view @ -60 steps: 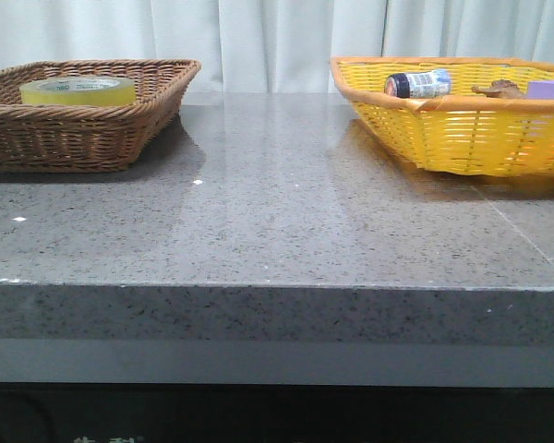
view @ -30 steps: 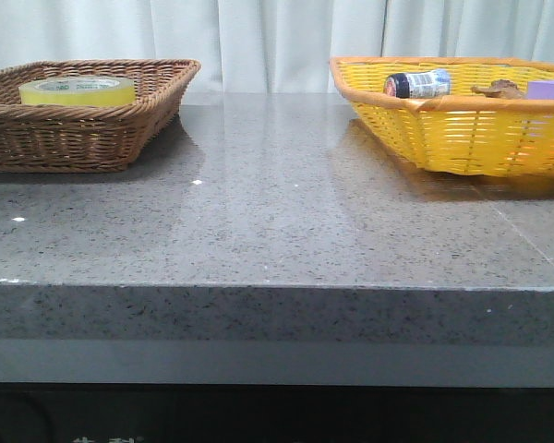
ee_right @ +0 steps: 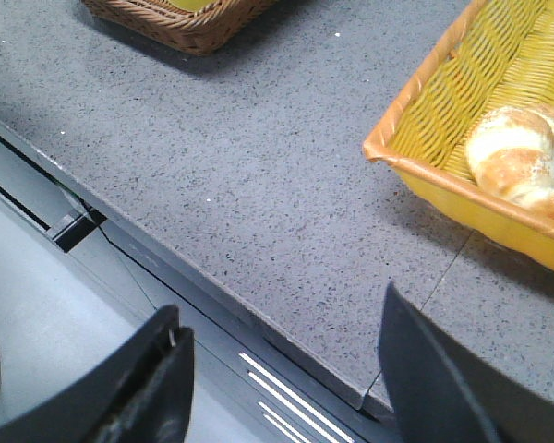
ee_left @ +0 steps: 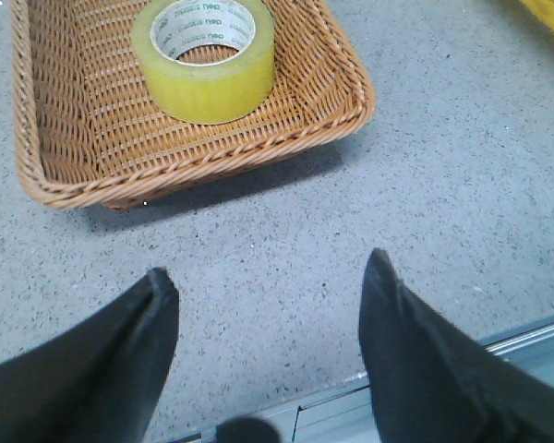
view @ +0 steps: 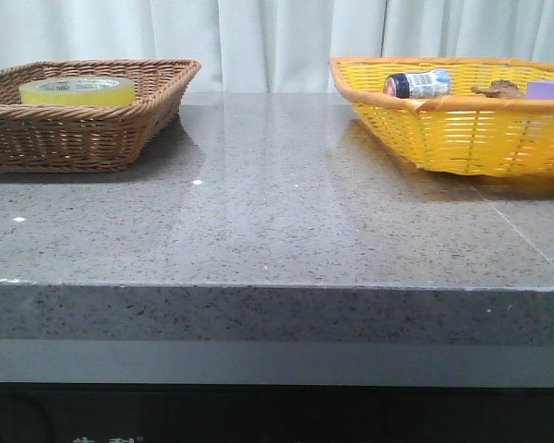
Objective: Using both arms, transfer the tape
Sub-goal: 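Open the left gripper and raise it away from the basket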
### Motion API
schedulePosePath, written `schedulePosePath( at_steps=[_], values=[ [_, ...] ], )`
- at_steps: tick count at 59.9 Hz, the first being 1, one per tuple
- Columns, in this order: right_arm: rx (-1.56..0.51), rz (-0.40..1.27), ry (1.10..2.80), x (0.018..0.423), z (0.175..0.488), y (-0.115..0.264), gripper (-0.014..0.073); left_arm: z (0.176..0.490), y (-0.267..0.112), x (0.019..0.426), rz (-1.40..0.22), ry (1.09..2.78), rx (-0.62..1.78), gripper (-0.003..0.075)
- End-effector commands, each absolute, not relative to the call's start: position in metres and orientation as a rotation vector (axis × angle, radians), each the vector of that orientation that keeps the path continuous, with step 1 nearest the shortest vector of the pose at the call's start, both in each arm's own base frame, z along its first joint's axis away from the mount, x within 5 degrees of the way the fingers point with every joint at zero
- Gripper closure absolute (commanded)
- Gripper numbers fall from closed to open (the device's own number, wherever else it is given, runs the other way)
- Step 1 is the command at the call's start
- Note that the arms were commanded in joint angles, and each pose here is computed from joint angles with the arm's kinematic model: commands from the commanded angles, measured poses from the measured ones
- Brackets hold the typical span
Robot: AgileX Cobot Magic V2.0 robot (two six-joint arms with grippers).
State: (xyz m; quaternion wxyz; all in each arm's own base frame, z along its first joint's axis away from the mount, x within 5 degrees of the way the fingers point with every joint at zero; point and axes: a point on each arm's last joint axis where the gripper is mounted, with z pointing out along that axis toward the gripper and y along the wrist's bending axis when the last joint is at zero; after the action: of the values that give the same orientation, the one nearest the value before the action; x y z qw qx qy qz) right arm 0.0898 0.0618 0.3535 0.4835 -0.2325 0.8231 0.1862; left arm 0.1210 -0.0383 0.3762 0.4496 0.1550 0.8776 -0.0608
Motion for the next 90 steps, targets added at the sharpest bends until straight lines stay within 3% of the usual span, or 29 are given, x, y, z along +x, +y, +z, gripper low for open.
schedulePosePath(
  at_steps=[1, 13, 17, 21, 31, 38, 71, 90],
  values=[
    [-0.537, 0.456, 1.919, 0.092, 0.367, 0.062, 0.0129, 0.382, -0.036, 0.11, -0.181, 2.031, 0.355, 0.03],
    [-0.537, 0.456, 1.919, 0.092, 0.367, 0.062, 0.0135, 0.374, -0.033, 0.101, -0.187, 1.966, 0.343, 0.0301],
    [-0.537, 0.456, 1.918, 0.092, 0.367, 0.062, 0.0185, 0.374, -0.033, 0.102, -0.187, 1.963, 0.342, 0.0316],
    [-0.537, 0.456, 1.919, 0.092, 0.367, 0.062, 0.0278, 0.375, -0.033, 0.102, -0.188, 1.952, 0.34, 0.037],
    [-0.537, 0.456, 1.919, 0.092, 0.367, 0.062, 0.0557, 0.376, -0.033, 0.102, -0.19, 1.939, 0.338, 0.0599],
    [-0.537, 0.456, 1.919, 0.092, 0.367, 0.062, 0.0669, 0.376, -0.033, 0.103, -0.19, 1.932, 0.337, 0.0738],
    [-0.537, 0.456, 1.918, 0.092, 0.367, 0.062, 0.0664, 0.374, -0.034, 0.101, -0.214, 1.906, 0.328, 0.074],
    [-0.537, 0.456, 1.918, 0.092, 0.367, 0.062, 0.0664, 0.307, -0.012, 0.069, -0.126, 1.725, 0.149, 0.074]
  ],
)
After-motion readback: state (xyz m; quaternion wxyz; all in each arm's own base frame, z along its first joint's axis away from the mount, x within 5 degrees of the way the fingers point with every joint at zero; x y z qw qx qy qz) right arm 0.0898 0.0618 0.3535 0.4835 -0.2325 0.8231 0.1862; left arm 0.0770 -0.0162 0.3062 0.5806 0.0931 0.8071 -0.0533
